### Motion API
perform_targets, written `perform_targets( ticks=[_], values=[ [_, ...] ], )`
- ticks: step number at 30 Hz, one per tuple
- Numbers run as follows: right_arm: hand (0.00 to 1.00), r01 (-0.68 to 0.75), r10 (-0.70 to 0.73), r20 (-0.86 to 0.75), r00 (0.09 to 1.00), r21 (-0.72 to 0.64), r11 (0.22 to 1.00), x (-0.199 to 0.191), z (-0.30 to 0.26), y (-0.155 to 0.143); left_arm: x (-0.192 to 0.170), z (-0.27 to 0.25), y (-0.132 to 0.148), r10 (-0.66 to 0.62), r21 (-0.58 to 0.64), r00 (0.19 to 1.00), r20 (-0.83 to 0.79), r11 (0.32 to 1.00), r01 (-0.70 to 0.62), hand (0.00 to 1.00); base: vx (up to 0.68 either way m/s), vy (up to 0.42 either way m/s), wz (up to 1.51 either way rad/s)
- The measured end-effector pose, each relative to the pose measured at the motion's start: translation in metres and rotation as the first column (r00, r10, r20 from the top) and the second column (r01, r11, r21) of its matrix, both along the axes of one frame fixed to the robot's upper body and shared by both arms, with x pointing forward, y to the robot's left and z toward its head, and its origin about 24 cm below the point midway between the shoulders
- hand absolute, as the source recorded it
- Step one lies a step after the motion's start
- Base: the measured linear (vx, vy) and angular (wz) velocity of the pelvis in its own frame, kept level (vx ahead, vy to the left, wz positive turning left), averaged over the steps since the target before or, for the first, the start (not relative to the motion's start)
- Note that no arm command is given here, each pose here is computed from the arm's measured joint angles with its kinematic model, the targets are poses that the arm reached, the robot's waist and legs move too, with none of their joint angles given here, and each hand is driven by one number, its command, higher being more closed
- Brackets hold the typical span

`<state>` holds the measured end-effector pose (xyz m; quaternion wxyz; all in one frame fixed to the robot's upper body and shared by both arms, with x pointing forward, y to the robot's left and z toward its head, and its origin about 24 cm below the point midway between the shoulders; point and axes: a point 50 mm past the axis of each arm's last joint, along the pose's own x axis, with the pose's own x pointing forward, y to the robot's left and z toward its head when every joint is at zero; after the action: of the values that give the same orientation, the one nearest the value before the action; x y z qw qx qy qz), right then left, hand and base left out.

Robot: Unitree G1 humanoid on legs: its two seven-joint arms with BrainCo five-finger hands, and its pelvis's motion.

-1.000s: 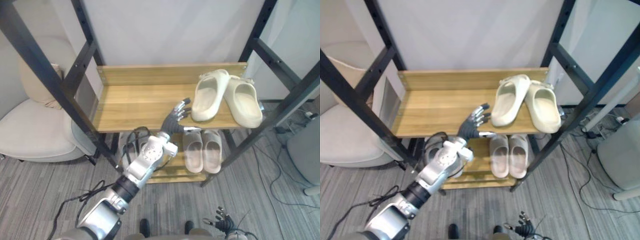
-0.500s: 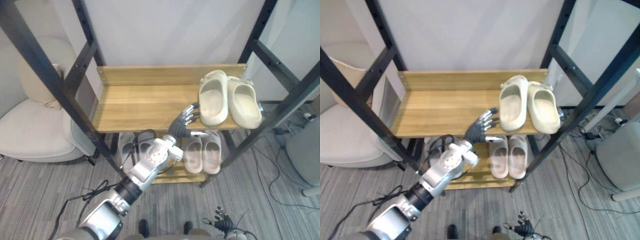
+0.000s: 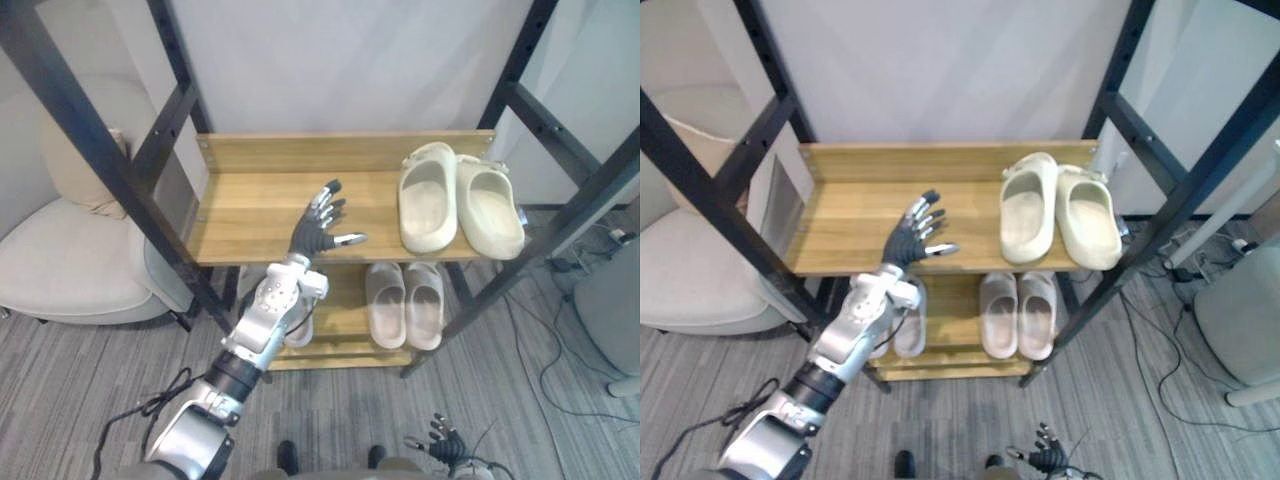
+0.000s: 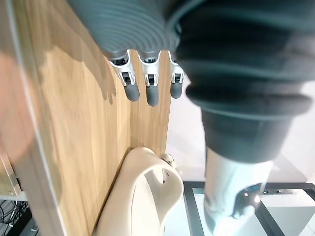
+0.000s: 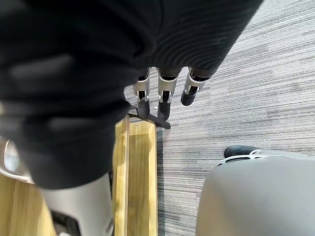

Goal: Organize the slippers on the shoe rack

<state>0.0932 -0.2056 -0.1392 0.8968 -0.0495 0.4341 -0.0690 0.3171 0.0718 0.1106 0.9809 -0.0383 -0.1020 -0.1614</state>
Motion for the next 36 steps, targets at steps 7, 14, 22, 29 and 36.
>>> perform_targets(
  ticks=[7,14,22,29,36],
  values=[
    [0.0,-0.001,0.001,-0.001,1.0,-0.001,1.0,0.0,0.0,0.0,-0.001,0.001,-0.003,-0.012,-0.012,1.0,0.0,1.0,0.012,0.0,0.0,0.0,0.01],
    [0.0,-0.001,0.001,-0.022,1.0,-0.008,1.0,-0.005,-0.002,-0.004,-0.012,0.003,-0.035,-0.123,-0.022,0.992,0.007,0.992,0.123,0.0,0.0,0.007,-0.03],
    [0.0,-0.001,0.001,-0.023,1.0,-0.01,1.0,-0.005,-0.002,-0.004,-0.011,0.003,-0.058,-0.187,-0.001,0.982,-0.002,0.982,0.187,0.0,0.0,0.002,-0.05],
    [0.0,-0.001,0.001,-0.025,1.0,-0.012,1.0,-0.005,-0.002,-0.005,-0.014,-0.001,-0.074,-0.236,-0.002,0.971,-0.037,0.972,0.236,0.0,0.02,0.009,-0.08],
    [0.0,-0.001,0.001,-0.025,1.0,-0.014,1.0,-0.007,-0.001,-0.006,-0.022,0.016,-0.105,-0.329,-0.021,0.944,0.01,0.944,0.329,0.0,-0.01,0.005,-0.07]
  ],
)
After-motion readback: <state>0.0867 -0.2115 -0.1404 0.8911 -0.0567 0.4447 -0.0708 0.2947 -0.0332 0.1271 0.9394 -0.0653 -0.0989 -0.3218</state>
